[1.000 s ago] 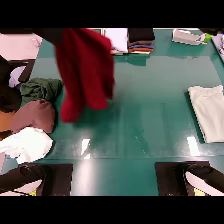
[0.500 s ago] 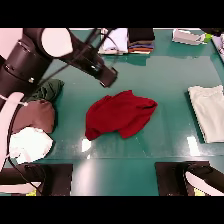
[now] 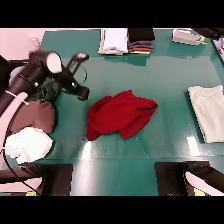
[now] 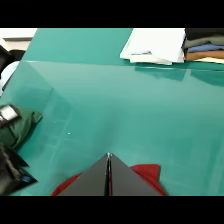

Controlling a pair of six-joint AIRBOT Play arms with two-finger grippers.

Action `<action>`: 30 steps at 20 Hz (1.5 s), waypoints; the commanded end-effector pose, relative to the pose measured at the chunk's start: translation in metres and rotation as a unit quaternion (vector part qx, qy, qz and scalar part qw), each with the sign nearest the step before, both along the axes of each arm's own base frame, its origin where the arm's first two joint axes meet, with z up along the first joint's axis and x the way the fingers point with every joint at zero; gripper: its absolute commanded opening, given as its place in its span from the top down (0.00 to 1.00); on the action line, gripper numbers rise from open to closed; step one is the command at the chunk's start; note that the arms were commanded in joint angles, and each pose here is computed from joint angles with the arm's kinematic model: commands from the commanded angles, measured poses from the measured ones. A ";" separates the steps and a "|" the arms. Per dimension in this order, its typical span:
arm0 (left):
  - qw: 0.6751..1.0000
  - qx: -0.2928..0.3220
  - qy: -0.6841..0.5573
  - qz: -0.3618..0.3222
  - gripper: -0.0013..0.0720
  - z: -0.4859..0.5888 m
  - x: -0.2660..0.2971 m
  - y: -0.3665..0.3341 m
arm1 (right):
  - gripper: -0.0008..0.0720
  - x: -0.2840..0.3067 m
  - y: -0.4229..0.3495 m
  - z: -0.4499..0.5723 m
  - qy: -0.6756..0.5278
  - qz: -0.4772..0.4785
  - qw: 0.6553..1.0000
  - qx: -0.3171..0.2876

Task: Fold the shirts.

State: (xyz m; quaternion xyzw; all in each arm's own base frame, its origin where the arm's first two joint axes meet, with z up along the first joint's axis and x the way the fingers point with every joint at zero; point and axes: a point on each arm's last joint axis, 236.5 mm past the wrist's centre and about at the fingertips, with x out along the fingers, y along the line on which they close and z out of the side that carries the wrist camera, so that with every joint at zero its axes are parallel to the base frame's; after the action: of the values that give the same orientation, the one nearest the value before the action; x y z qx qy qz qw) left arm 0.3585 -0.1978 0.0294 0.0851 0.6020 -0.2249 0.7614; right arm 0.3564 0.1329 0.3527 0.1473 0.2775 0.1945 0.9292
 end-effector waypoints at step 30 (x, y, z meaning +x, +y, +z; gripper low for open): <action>0.994 -0.038 -0.033 0.094 0.95 -0.006 0.053 0.055 | 0.43 -0.054 0.037 -0.432 0.487 -0.004 0.873 -0.034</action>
State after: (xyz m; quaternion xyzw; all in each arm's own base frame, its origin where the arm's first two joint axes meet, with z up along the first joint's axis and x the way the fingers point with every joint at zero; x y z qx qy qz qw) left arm 0.4122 -0.1439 0.0229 0.0068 0.5705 -0.1728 0.8029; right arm 0.2979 0.1478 -0.0537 0.1904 0.6924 0.0796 0.6914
